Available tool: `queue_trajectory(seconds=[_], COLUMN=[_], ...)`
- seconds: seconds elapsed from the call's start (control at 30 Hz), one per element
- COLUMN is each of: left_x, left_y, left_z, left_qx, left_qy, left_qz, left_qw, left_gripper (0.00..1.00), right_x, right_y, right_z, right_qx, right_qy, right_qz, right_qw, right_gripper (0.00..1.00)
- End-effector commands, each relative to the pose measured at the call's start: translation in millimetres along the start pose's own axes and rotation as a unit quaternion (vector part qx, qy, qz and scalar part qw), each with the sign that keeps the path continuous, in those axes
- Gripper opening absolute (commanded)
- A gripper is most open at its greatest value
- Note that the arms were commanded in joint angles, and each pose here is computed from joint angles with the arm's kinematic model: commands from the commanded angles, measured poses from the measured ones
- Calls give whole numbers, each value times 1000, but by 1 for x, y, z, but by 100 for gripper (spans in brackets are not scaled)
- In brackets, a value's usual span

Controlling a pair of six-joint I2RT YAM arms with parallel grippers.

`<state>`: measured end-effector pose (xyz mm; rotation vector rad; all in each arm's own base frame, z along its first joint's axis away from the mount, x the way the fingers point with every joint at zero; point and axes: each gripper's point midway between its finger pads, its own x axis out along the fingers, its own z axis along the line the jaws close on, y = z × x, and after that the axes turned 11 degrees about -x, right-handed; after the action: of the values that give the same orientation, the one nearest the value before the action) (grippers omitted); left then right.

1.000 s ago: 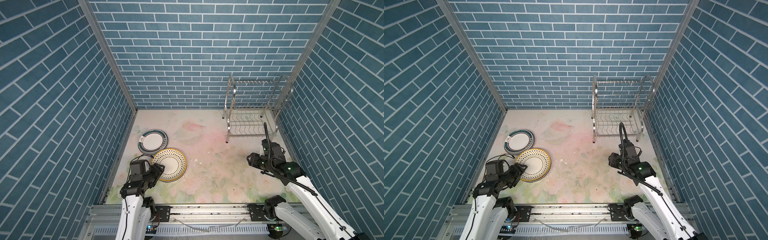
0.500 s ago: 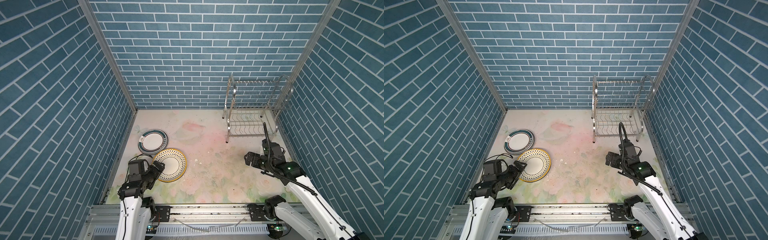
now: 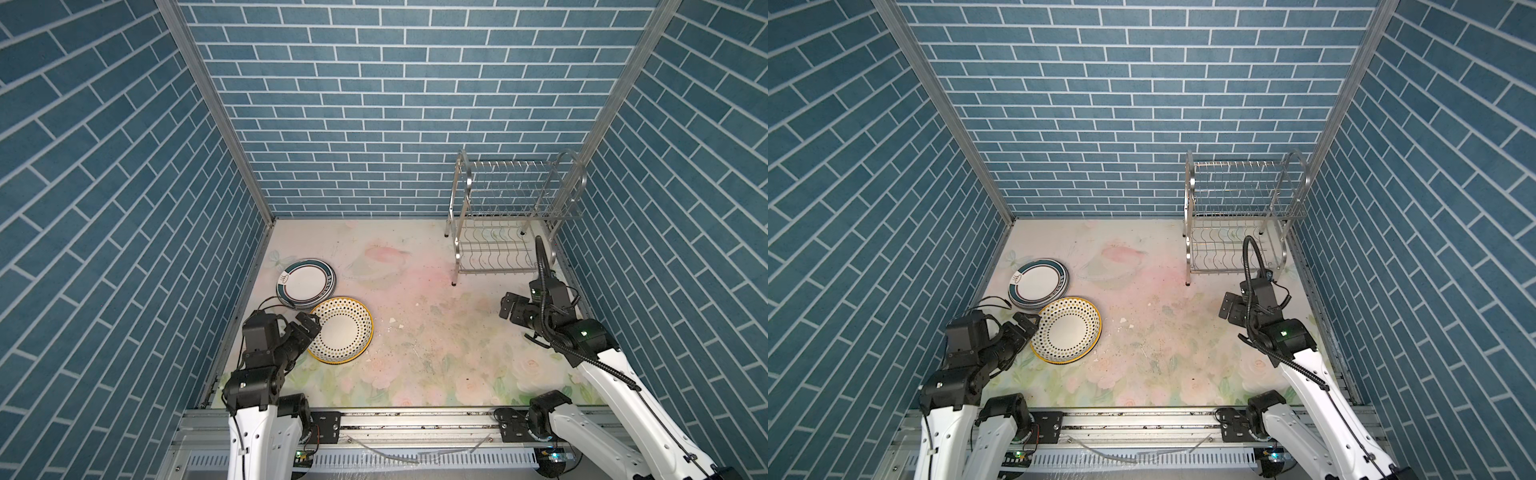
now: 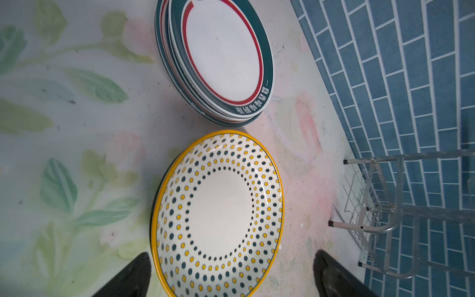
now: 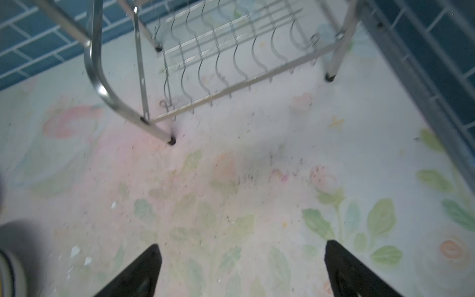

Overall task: Unload the plates from the dish rack
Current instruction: Place the plate among the plates, then reset both arms

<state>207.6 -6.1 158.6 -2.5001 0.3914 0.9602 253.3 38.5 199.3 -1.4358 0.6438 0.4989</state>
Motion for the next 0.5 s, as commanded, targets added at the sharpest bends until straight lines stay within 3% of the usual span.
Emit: queue_trajectory(seconds=[0.0,0.07,0.13,0.33,0.4,0.47], left_x=[18,32,41,70,79,82], left_y=[-39,-58,-74,-103,-104,-108], left_z=[-8,-14,-12,-7,-10,-16], left_qx=[68,104,129,209,221,248], left_qy=[-31,-29,-40,-32,-13,-9], left_qz=[-60,-95,-135,-236,-257,-270], left_qw=[995,990,982,948,941,930], left_gripper=[99,99,99,99,99,99], right_x=[-21,-25,-23,-7,5,25], right_y=[-36,-46,-53,-51,-51,-41], right_z=[-62,-74,-77,-92,-87,-87], right_qx=[45,34,25,74,40,6], right_qy=[177,215,227,289,293,305], right_qz=[-100,-146,-187,-315,-314,-268], right_qw=[978,965,955,901,902,914], right_gripper=[95,93,98,99,99,99])
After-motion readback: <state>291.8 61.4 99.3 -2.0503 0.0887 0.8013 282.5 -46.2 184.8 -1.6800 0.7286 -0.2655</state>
